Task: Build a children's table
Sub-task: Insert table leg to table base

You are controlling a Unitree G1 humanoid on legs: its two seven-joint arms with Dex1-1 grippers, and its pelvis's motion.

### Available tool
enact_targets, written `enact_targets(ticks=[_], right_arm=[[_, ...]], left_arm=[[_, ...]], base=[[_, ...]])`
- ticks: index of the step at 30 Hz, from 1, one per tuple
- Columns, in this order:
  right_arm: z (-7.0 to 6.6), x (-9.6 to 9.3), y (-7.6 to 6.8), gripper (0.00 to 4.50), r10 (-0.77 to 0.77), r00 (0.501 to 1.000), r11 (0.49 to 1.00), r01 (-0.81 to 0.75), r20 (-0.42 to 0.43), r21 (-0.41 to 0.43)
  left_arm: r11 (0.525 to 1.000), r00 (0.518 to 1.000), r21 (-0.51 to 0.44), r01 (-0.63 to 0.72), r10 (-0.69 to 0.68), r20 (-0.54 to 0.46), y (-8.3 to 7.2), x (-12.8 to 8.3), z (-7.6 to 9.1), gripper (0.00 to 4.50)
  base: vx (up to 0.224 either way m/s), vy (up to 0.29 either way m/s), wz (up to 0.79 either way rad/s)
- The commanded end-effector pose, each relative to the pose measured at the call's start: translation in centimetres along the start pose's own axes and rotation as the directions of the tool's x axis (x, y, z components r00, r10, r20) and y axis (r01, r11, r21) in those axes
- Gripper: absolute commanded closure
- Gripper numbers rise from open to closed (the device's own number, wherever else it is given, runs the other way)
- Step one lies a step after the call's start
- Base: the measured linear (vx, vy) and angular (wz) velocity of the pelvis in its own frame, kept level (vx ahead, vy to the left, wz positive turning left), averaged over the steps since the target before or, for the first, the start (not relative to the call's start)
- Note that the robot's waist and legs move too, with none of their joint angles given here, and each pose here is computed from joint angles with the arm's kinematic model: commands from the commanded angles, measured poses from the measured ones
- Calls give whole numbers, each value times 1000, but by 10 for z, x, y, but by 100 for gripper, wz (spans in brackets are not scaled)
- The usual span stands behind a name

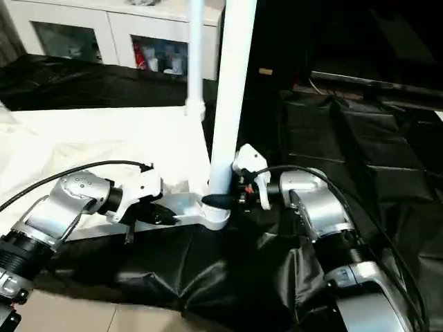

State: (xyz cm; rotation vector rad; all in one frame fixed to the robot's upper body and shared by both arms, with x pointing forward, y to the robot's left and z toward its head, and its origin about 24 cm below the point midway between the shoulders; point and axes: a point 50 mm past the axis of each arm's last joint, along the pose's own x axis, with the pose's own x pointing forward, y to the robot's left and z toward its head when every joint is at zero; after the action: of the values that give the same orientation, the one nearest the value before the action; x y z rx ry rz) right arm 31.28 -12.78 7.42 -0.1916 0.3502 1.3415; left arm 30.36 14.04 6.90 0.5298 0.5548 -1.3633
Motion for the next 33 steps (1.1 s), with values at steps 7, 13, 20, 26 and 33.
enact_targets(ticks=[7, 13, 20, 26, 33], right_arm=[[-50, 27, 10, 262, -70, 983, 981, 99, -171, 167], [-55, 45, -15, 263, -414, 878, 832, 472, -239, 292], [-41, 71, -19, 263, -481, 849, 747, 527, -218, 405], [-34, 81, -19, 263, -484, 852, 737, 519, -198, 432], [-17, 67, -29, 263, -530, 848, 759, 476, -3, 445]], left_arm=[[993, 986, 43, -111, 105, 127, 14, 4, 32, 450], [961, 948, -73, -269, 277, 159, 33, 23, 52, 450], [912, 910, -189, -363, 391, 138, 42, 52, 75, 450], [907, 906, -179, -380, 404, 126, 43, 56, 78, 450], [907, 901, -84, -412, 419, 110, 46, 42, 61, 450]], base=[[0, 0, 0], [-63, -1, 0], [-28, 8, -1], [0, 0, 0], [0, 0, 0]])
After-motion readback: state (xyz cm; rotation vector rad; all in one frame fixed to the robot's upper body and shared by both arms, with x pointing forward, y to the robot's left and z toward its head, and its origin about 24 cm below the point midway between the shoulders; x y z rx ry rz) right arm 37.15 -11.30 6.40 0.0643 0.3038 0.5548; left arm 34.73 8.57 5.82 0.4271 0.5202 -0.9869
